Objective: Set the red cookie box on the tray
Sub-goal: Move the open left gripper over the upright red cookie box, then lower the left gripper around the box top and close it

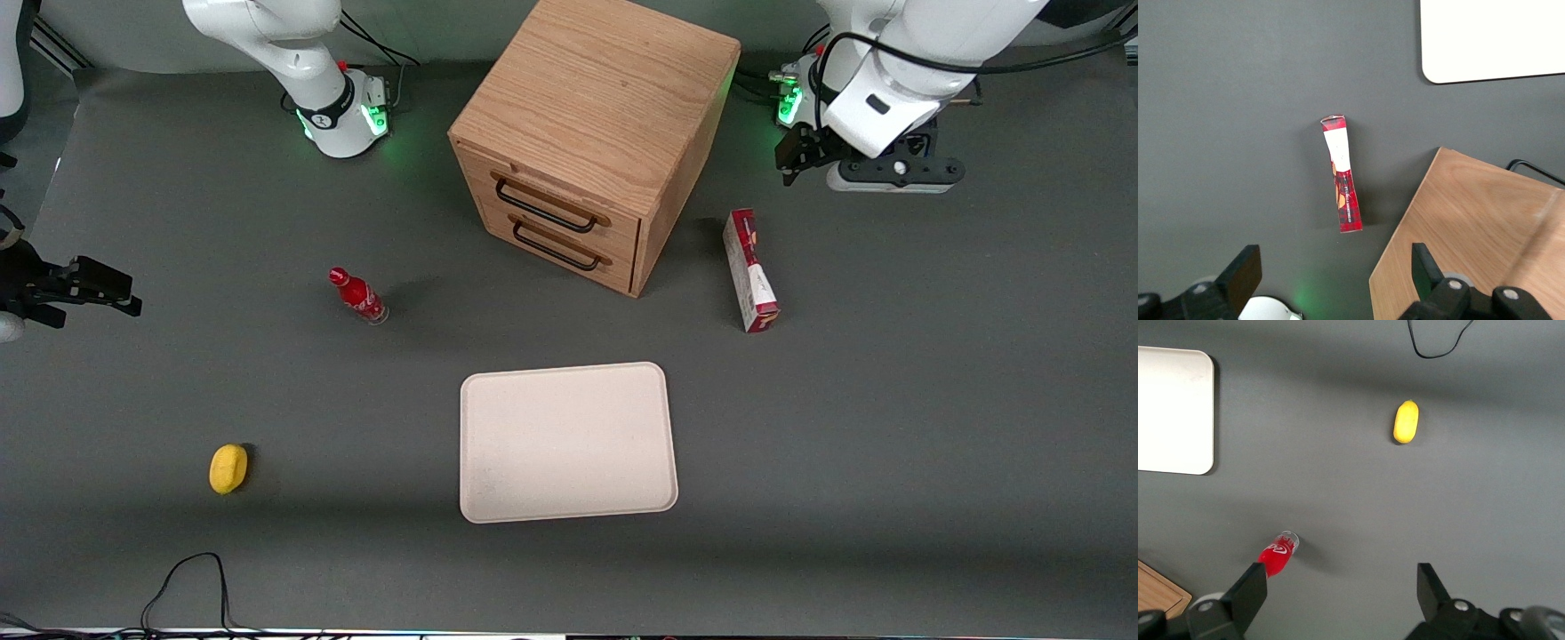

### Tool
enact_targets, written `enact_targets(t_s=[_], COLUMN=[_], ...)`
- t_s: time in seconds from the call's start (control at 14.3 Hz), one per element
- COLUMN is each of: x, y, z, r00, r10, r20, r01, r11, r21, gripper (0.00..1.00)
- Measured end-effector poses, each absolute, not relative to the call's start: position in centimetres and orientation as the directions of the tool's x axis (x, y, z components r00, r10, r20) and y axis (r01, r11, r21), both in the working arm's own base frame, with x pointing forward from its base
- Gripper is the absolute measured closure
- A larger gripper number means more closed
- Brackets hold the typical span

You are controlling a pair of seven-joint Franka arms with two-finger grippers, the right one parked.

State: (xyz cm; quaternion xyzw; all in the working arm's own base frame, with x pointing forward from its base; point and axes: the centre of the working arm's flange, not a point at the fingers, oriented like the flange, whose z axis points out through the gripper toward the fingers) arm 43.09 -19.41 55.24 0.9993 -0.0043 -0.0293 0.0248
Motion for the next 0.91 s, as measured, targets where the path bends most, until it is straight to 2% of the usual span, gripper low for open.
enact_targets(t_s=[0.21,0.63,0.91], x=[43.7,46.0,44.1], y=[-18.9,-19.1,-19.3], z=[49.3,36.0,29.6], r00=[1.0,1.0,1.0], r10=[-0.002,0.018,0.007], r20=[-0.01,0.022,0.025], r01=[-0.002,0.016,0.004], r11=[-0.998,-0.996,-0.996], r21=[0.064,0.087,0.085], gripper=[0.0,0.0,0.0])
